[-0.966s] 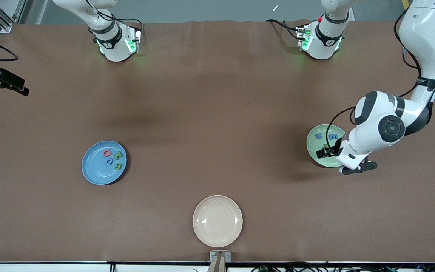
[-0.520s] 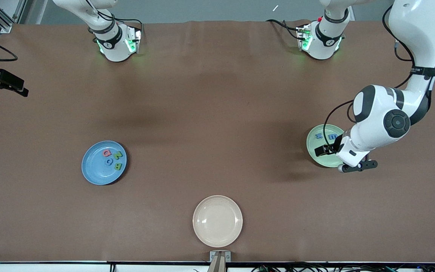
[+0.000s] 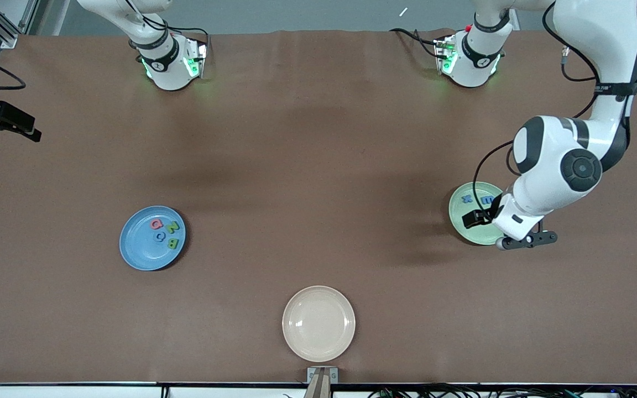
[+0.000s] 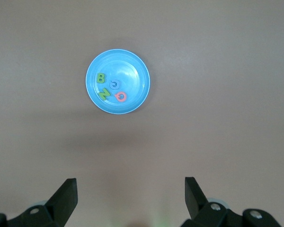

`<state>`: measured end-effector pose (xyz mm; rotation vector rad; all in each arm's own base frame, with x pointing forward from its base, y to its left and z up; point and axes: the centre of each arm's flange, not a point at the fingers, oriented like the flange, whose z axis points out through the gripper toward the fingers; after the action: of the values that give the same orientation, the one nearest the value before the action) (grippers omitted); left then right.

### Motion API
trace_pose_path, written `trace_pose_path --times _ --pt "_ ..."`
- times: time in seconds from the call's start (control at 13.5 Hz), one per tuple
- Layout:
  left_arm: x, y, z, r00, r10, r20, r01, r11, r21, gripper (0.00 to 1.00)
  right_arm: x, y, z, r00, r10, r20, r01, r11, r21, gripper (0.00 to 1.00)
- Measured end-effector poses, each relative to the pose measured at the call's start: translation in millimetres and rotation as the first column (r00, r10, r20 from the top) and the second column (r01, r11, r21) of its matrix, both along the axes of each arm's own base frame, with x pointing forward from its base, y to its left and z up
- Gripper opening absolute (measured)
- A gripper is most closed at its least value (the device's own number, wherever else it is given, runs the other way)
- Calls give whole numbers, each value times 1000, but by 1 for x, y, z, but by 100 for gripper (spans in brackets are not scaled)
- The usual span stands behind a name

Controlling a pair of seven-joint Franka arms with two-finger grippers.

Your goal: Sort uppercase to blue plate, lowercase to green plate

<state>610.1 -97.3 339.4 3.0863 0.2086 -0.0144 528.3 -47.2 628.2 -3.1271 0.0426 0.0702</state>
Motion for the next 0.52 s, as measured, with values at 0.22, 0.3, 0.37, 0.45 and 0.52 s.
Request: trace_pose_path --times 0.22,0.3,0.37,0.45,0.52 --pt "-3 12 28 1000 -9 15 9 1000 8 100 1 0 0 1000 0 6 0 1000 0 100" --pt "-4 14 37 999 -20 25 19 1000 23 100 1 0 1 1000 0 10 0 1000 0 100" --pt "-6 17 44 999 -27 28 26 999 37 100 1 0 1 1000 0 12 0 1000 0 100" --pt "-7 21 48 999 -30 26 29 999 43 100 2 0 1 1000 0 14 0 1000 0 100" --pt "-8 26 51 999 -38 22 37 998 48 100 2 0 1 1000 0 16 0 1000 -1 100"
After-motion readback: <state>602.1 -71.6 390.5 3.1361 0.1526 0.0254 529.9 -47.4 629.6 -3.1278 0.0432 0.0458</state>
